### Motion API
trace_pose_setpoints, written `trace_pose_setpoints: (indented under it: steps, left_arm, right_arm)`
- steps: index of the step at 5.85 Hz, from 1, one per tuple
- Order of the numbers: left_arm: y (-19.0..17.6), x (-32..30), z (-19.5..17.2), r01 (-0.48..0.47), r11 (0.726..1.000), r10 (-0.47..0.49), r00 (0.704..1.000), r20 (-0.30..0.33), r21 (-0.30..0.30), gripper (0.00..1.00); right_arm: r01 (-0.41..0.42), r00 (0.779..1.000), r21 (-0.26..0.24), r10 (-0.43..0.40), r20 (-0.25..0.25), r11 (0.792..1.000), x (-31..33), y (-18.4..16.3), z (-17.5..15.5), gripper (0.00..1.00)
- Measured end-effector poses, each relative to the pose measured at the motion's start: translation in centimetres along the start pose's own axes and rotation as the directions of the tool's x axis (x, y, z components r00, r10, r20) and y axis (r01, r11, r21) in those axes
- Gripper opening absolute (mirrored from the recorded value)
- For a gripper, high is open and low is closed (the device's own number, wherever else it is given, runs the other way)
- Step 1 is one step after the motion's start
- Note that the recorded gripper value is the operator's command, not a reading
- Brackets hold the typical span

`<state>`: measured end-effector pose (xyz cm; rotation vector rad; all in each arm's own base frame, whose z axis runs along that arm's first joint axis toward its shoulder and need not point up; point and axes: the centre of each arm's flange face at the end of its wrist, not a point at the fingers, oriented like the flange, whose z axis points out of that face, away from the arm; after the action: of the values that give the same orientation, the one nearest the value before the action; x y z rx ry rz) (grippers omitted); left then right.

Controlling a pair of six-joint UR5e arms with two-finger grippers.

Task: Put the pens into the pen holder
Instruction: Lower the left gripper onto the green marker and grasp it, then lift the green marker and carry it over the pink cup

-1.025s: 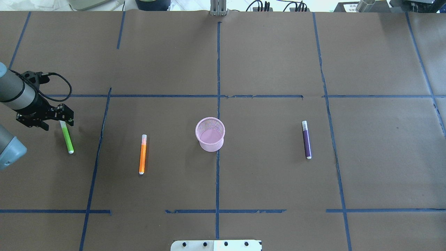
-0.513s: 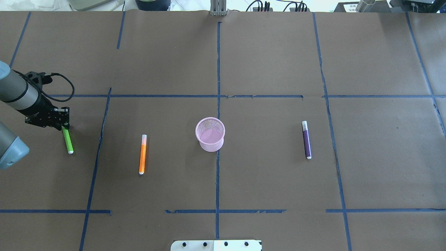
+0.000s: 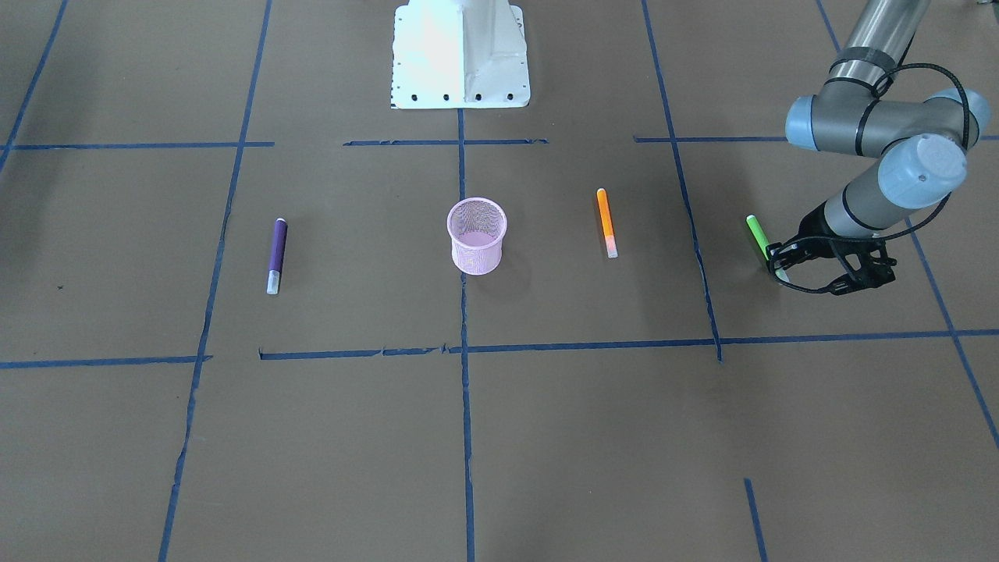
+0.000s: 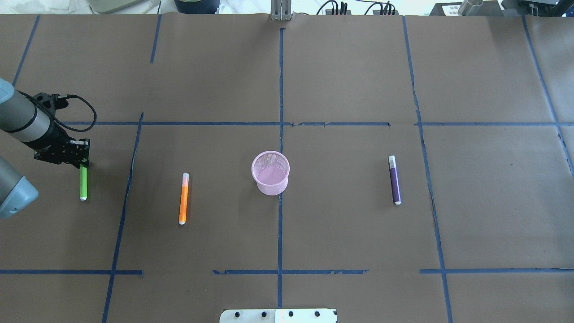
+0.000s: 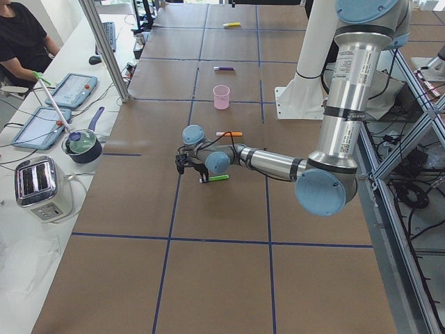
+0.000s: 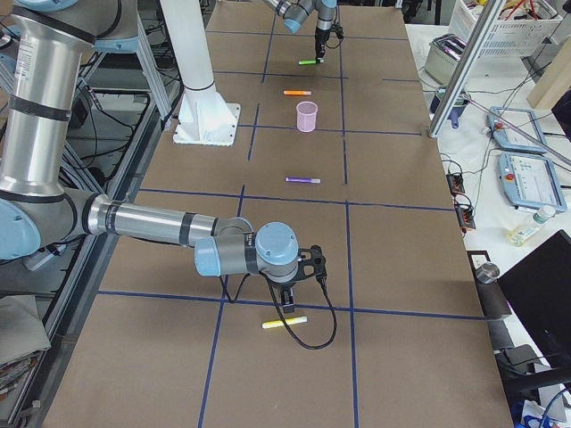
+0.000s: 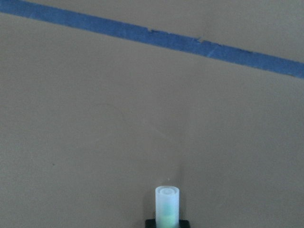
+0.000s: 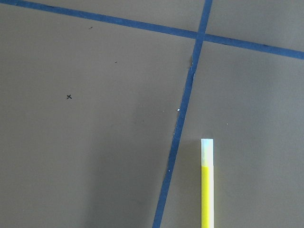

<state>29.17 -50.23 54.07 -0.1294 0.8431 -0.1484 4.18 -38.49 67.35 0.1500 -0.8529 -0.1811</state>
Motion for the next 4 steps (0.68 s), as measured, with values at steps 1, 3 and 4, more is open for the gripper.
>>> trace_pose_setpoints:
  steps: [1, 3, 4]
  left_arm:
    - [1.3, 3.6, -2.8, -0.066, 0.997, 0.068, 0.996, -0.056, 0.034, 0.00]
    - [6.2, 19.1, -8.9, -0.284, 0.944, 0.315, 0.929, -0.195, 0.168, 0.00]
    - [9.4, 27.4, -10.1, -0.356, 0.893, 0.419, 0.882, -0.217, 0.276, 0.00]
  right_arm:
    - [0.001, 1.000, 0.001, -0.001, 0.000, 1.000, 0.0, 0.0, 0.0, 1.00]
    - [0.003, 1.000, 0.003, -0.003, 0.000, 1.000, 0.0, 0.0, 0.0, 1.00]
    - [0.005, 1.000, 0.005, -0.005, 0.000, 1.000, -0.1, -0.1, 0.0, 1.00]
